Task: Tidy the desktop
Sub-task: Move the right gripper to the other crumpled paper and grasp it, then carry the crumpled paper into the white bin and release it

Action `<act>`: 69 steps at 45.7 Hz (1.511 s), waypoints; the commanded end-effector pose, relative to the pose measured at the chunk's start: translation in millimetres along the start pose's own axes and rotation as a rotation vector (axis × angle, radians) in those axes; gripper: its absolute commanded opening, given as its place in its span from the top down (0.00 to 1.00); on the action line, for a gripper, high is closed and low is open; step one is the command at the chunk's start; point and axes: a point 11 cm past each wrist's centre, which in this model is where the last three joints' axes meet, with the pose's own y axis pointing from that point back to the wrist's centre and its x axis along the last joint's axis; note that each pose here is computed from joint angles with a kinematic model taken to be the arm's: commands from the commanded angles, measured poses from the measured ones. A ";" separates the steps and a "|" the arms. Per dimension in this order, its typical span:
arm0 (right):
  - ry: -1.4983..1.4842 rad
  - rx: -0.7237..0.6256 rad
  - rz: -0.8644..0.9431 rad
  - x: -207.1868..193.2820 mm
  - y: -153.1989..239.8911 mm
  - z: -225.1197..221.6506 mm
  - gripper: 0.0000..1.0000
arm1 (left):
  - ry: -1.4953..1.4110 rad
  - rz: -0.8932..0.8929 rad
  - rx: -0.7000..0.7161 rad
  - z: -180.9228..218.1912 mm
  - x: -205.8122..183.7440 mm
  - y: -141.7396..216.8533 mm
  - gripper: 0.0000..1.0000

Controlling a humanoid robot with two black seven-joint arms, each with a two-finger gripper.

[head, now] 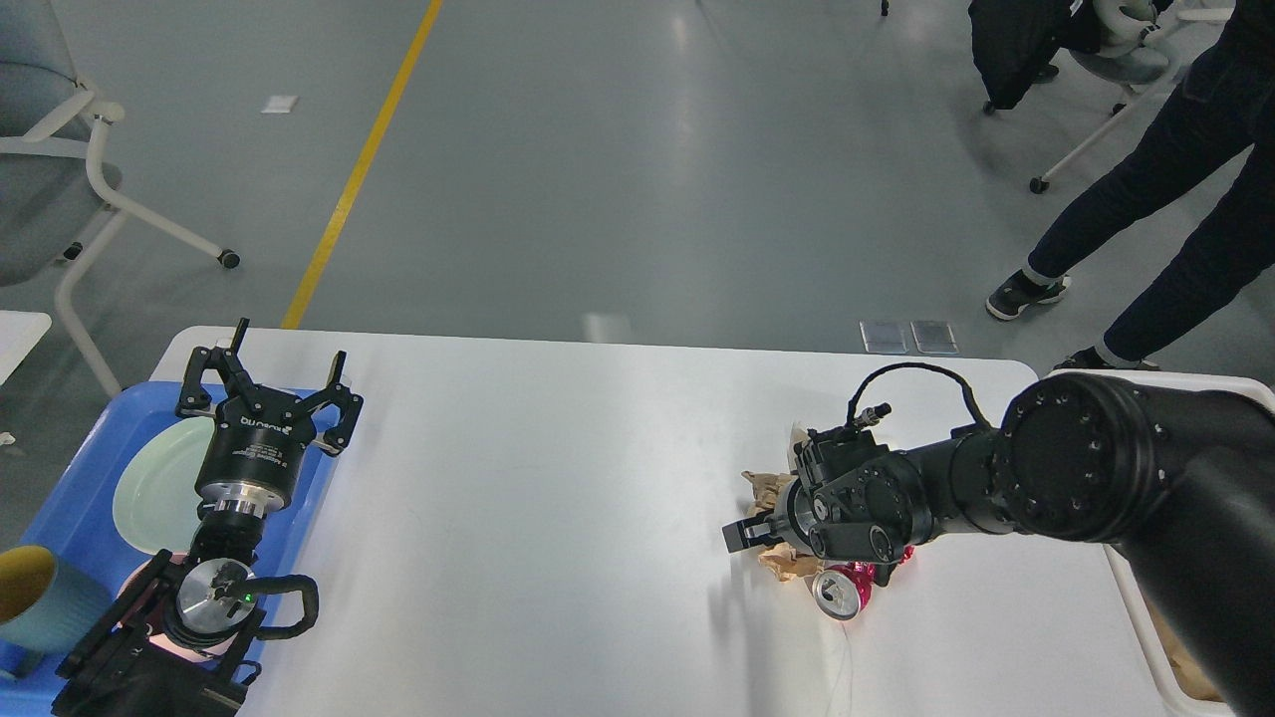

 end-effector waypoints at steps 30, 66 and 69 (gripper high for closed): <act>-0.238 0.002 -0.036 -9.9 -6.1 5.3 1.00 | 0.000 0.000 0.000 0.1 -0.2 -0.2 0.04; -0.133 -0.056 -0.178 38.0 135.5 46.6 1.00 | 0.000 0.000 0.000 0.1 -0.2 -0.2 0.04; -0.149 -0.065 -0.199 44.0 164.8 59.5 1.00 | 0.000 0.000 0.000 0.1 -0.2 -0.2 0.04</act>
